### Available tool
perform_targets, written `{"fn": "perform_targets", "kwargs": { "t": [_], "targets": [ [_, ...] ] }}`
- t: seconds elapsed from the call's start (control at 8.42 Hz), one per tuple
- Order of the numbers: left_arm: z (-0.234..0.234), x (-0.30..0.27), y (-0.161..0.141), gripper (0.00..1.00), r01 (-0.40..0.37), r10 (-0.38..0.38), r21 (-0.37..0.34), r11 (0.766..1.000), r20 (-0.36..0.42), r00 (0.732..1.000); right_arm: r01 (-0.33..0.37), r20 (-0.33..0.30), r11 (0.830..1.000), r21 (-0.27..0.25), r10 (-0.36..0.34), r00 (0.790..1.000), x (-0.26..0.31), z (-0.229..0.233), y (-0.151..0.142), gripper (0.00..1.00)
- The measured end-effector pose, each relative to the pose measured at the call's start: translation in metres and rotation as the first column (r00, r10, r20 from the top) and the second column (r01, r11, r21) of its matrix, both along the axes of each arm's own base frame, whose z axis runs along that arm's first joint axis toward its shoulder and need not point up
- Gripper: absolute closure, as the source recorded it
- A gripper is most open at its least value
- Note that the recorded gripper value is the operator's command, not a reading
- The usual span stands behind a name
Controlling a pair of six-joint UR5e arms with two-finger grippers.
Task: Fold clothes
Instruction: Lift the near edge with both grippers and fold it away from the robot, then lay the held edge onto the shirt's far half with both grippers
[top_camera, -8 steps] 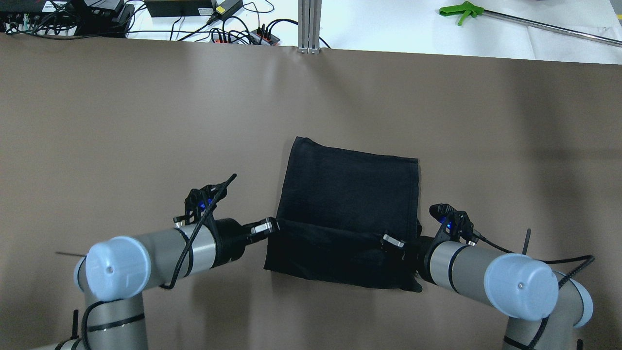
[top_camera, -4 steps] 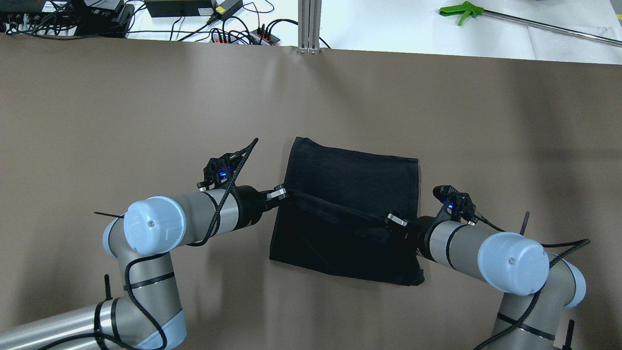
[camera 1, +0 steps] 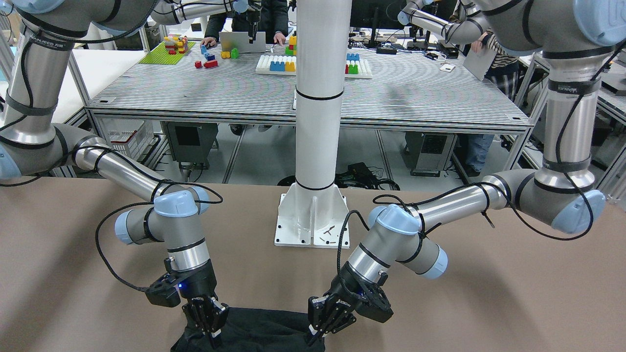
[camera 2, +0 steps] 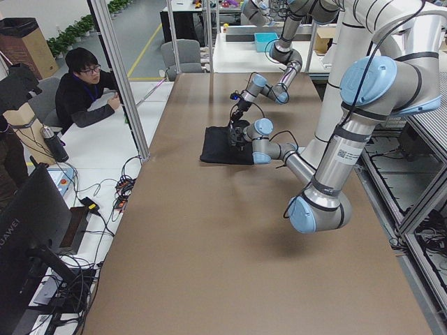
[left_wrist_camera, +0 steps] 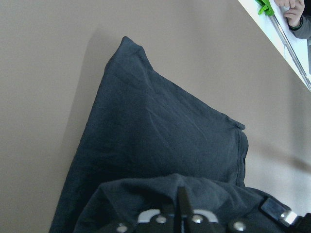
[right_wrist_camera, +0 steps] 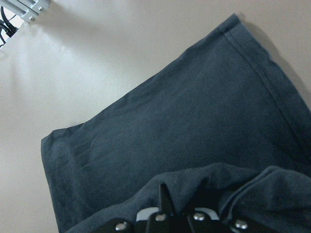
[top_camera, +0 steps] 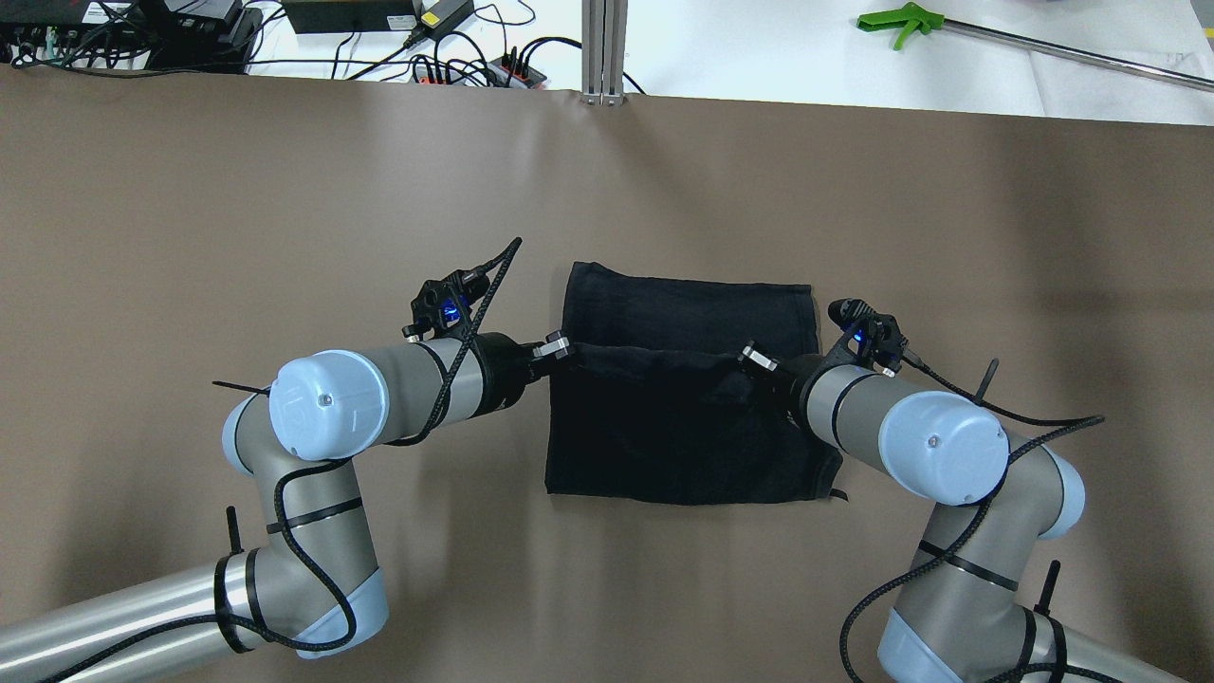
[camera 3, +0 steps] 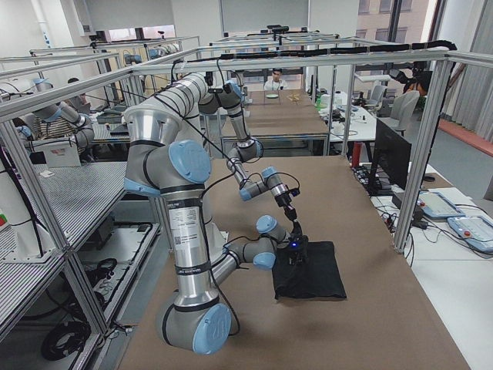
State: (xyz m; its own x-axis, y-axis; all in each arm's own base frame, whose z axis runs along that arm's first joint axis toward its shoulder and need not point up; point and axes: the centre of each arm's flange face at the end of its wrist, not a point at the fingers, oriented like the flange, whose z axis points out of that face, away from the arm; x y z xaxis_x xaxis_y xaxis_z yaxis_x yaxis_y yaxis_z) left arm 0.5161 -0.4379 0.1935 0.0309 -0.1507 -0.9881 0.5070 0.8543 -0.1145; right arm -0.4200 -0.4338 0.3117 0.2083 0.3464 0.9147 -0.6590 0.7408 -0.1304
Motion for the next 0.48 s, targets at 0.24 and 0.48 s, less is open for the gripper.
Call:
{"fn": "perform_targets", "kwargs": {
  "t": [0.24,0.48],
  "targets": [
    [0.0,0.003,-0.008,1.0,0.008,-0.008,-0.001,1.0,0.009,1.0,-0.029,-0.011,0.999,0.015,0.03,0.999,0.008,-0.003,-0.017,1.0],
    [-0.004,0.009,-0.022,0.72,0.021,-0.021,-0.002,1.0,0.017,1.0,-0.043,-0.022,0.999,0.022,0.043,0.999,0.001,-0.007,-0.034,0.78]
  ]
}}
